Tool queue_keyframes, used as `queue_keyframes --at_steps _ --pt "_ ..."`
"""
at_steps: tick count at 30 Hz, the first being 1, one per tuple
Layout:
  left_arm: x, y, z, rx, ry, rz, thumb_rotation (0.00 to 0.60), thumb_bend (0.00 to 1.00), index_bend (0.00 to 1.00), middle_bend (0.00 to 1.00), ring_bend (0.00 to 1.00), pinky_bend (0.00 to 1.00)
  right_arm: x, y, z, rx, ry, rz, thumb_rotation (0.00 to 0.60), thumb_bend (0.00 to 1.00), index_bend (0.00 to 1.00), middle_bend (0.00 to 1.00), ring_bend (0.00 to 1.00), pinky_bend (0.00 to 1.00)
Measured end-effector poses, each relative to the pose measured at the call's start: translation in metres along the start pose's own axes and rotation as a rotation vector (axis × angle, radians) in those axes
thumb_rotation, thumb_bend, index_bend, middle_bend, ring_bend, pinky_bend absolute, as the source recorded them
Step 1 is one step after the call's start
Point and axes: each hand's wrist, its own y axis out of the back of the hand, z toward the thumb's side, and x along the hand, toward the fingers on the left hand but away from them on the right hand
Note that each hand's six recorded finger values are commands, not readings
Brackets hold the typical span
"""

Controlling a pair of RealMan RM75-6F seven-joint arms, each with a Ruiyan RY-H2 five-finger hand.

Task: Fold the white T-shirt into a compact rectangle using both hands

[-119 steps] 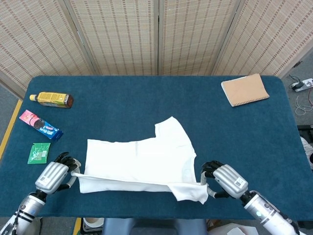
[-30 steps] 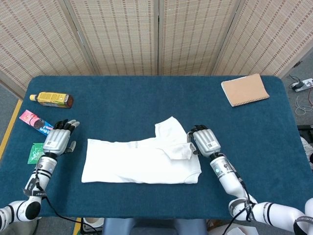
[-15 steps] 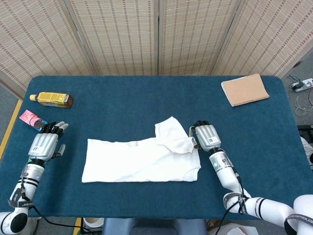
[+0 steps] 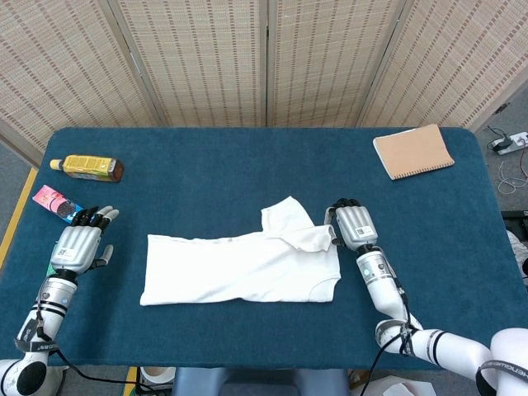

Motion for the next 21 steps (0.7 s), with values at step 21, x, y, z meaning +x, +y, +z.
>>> queue_keyframes --at_steps 21 --pt "-0.003 0.000 -0.008 -0.015 0.022 -0.001 0.600 0.47 0.12 0.09 0.00 0.04 -0.031 -0.010 0.008 -0.005 -0.018 -0.011 0.600 0.48 0.72 0.41 0.21 0.20"
